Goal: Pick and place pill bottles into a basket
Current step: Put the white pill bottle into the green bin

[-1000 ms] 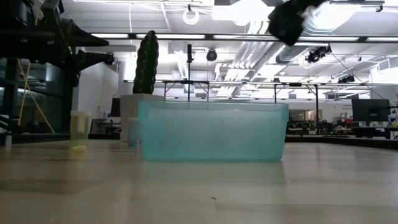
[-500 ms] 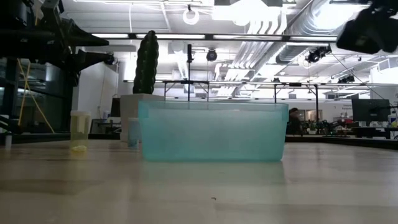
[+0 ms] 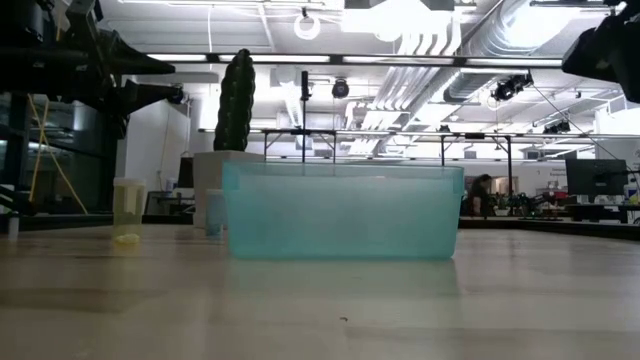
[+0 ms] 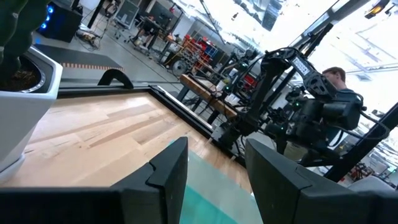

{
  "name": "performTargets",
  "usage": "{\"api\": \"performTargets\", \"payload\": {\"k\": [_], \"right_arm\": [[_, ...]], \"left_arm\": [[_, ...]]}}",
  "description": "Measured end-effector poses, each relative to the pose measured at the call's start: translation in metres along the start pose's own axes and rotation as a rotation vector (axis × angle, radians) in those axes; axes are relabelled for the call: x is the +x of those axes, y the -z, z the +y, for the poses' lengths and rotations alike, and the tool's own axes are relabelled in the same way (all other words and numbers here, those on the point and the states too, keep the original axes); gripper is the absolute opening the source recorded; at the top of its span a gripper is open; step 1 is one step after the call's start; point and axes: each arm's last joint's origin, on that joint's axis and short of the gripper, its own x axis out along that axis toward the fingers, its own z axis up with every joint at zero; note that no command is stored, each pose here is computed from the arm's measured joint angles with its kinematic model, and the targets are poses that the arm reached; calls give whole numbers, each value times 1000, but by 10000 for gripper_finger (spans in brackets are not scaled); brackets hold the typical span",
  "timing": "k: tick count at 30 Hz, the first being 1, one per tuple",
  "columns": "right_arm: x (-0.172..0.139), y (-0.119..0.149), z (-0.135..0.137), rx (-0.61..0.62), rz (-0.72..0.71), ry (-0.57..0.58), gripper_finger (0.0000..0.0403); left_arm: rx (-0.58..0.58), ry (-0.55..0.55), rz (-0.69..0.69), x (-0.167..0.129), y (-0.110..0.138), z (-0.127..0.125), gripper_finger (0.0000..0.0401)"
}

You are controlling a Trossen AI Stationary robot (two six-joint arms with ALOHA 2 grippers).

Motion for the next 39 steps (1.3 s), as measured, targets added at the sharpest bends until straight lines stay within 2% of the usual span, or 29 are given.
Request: {"api": "performTargets", "payload": {"k": [6,10,18,26,39], "right_arm": [[13,6,4,-45,55,67,273],[26,6,5,-64,80,126,288],[47,8,8,-49,200,132,289],[62,7,8,-61,193,202,289],[72,8,8,-63,226,232,278]], "left_arm": [[0,-1,2,0,0,0,193],[0,-1,2,0,0,0,193],[0,-1,2,0,0,0,193],[0,-1,2,0,0,0,193],[1,-2,2,0,0,0,193]]}}
